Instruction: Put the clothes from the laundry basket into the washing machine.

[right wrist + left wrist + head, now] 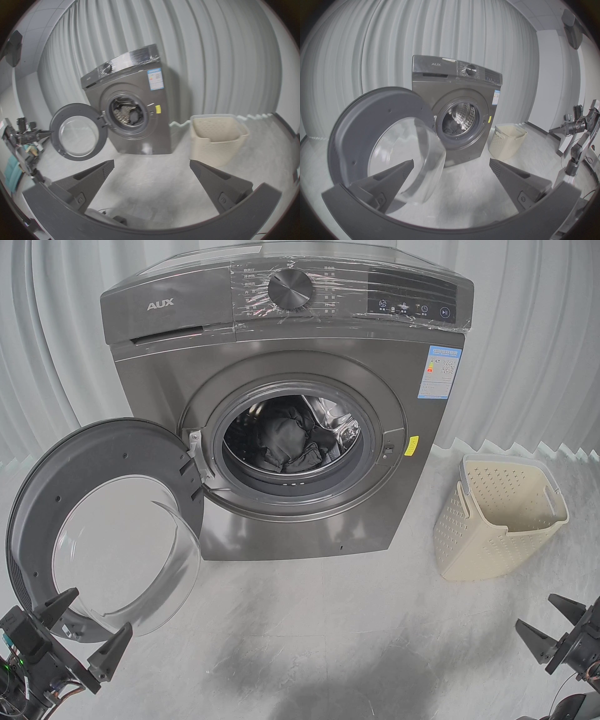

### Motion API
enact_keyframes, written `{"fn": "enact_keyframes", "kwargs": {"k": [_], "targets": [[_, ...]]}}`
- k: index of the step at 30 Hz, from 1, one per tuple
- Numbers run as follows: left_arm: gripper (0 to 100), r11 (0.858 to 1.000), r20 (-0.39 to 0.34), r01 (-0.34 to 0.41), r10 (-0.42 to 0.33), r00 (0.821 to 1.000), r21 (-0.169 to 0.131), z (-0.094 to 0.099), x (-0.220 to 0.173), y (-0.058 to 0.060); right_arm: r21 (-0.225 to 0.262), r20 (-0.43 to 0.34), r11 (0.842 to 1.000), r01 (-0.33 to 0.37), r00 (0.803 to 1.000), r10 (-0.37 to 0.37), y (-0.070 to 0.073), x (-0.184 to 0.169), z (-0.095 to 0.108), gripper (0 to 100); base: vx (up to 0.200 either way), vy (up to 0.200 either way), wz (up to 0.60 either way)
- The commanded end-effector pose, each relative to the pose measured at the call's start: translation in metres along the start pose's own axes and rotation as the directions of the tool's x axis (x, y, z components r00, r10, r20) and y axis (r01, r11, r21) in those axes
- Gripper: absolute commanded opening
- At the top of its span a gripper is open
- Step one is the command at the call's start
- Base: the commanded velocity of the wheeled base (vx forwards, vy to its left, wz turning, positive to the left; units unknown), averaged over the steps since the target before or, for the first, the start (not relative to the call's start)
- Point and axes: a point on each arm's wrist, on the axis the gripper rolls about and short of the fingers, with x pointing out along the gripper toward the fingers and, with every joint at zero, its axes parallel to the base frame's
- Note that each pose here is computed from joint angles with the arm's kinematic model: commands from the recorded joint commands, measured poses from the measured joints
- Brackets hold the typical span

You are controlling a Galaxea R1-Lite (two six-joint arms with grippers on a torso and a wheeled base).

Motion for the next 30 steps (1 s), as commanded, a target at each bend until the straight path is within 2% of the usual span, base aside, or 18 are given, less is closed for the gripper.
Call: {"fn": "enact_keyframes", "kwargs": {"k": [1, 6, 9, 10, 12, 13, 14, 16, 19, 20, 22, 23, 24, 25, 26, 27, 28, 30], "targets": [[100, 0.988, 0.063, -0.149, 0.152, 0.986, -0.046, -0.015, -0.037, 0.019, -0.012, 0.165, 0.984, 0.177, 0.971, -0.172, -0.017, -0.041, -0.016, 100, 0.000, 0.000, 0.00], [100, 0.969, 0.129, -0.235, 0.244, 0.961, -0.082, -0.017, -0.051, 0.023, -0.080, 0.212, 0.969, 0.234, 0.954, -0.213, -0.017, -0.056, -0.027, 100, 0.000, 0.000, 0.00], [100, 0.939, 0.167, -0.329, 0.343, 0.925, -0.104, -0.022, -0.062, 0.025, -0.104, 0.231, 0.960, 0.259, 0.945, -0.230, -0.015, -0.068, -0.046, 100, 0.000, 0.000, 0.00], [100, 0.938, 0.168, -0.332, 0.346, 0.923, -0.104, -0.022, -0.062, 0.025, -0.101, 0.228, 0.960, 0.260, 0.946, -0.232, -0.015, -0.068, -0.047, 100, 0.000, 0.000, 0.00], [100, 0.914, 0.145, -0.394, 0.405, 0.903, -0.096, -0.032, -0.069, 0.024, -0.083, 0.201, 0.961, 0.262, 0.949, -0.241, -0.015, -0.068, -0.051, 100, 0.000, 0.000, 0.00], [100, 0.914, 0.145, -0.394, 0.405, 0.903, -0.096, -0.032, -0.069, 0.024, -0.083, 0.201, 0.961, 0.262, 0.949, -0.241, -0.015, -0.068, -0.051, 100, 0.000, 0.000, 0.00], [100, 0.899, 0.128, -0.430, 0.438, 0.890, -0.090, -0.040, -0.074, 0.024, -0.072, 0.191, 0.960, 0.269, 0.949, -0.252, -0.015, -0.068, -0.051, 100, 0.000, 0.000, 0.00], [100, 0.885, 0.098, -0.459, 0.465, 0.880, -0.078, -0.052, -0.080, 0.022, -0.070, 0.185, 0.955, 0.288, 0.944, -0.272, -0.016, -0.068, -0.052, 100, 0.000, 0.000, 0.00], [100, 0.862, 0.034, -0.501, 0.505, 0.863, -0.078, -0.061, -0.082, 0.020, -0.087, 0.184, 0.934, 0.346, 0.927, -0.326, -0.017, -0.068, -0.052, 100, 0.000, 0.000, 0.00], [100, 0.847, 0.049, -0.525, 0.530, 0.847, -0.087, -0.060, -0.082, 0.019, -0.087, 0.189, 0.922, 0.376, 0.915, -0.356, -0.018, -0.068, -0.052, 100, 0.000, 0.000, 0.00], [100, 0.804, 0.072, -0.586, 0.594, 0.802, -0.100, -0.061, -0.084, 0.017, -0.073, 0.212, 0.883, 0.463, 0.873, -0.440, -0.019, -0.070, -0.051, 100, 0.000, 0.000, 0.00], [100, 0.800, 0.074, -0.594, 0.600, 0.797, -0.084, -0.060, -0.085, 0.016, -0.070, 0.222, 0.871, 0.486, 0.859, -0.462, -0.018, -0.071, -0.051, 100, 0.000, 0.000, 0.00], [100, 0.811, 0.075, -0.581, 0.585, 0.808, -0.074, -0.060, -0.085, 0.017, -0.085, 0.260, 0.844, 0.529, 0.830, -0.494, -0.015, -0.074, -0.054, 100, 0.000, 0.000, 0.00], [100, 0.814, 0.076, -0.576, 0.580, 0.811, -0.070, -0.060, -0.085, 0.017, -0.102, 0.279, 0.856, 0.507, 0.841, -0.464, -0.014, -0.075, -0.056, 100, 0.000, 0.000, 0.00], [100, 0.820, 0.078, -0.568, 0.572, 0.816, -0.070, -0.061, -0.085, 0.016, -0.112, 0.278, 0.879, 0.463, 0.864, -0.419, -0.013, -0.075, -0.055, 100, 0.000, 0.000, 0.00], [100, 0.837, 0.090, -0.543, 0.547, 0.832, -0.071, -0.061, -0.085, 0.016, -0.107, 0.275, 0.902, 0.419, 0.884, -0.378, -0.013, -0.075, -0.056, 100, 0.000, 0.000, 0.00], [100, 0.856, 0.116, -0.512, 0.517, 0.848, -0.074, -0.062, -0.087, 0.015, -0.070, 0.270, 0.920, 0.386, 0.895, -0.355, -0.012, -0.075, -0.055, 100, 0.000, 0.000, 0.00], [100, 0.871, 0.130, -0.486, 0.491, 0.862, -0.070, -0.061, -0.088, 0.014, 0.013, 0.249, 0.941, 0.339, 0.910, -0.332, -0.012, -0.075, -0.056, 100, 0.000, 0.000, 0.00]]}}
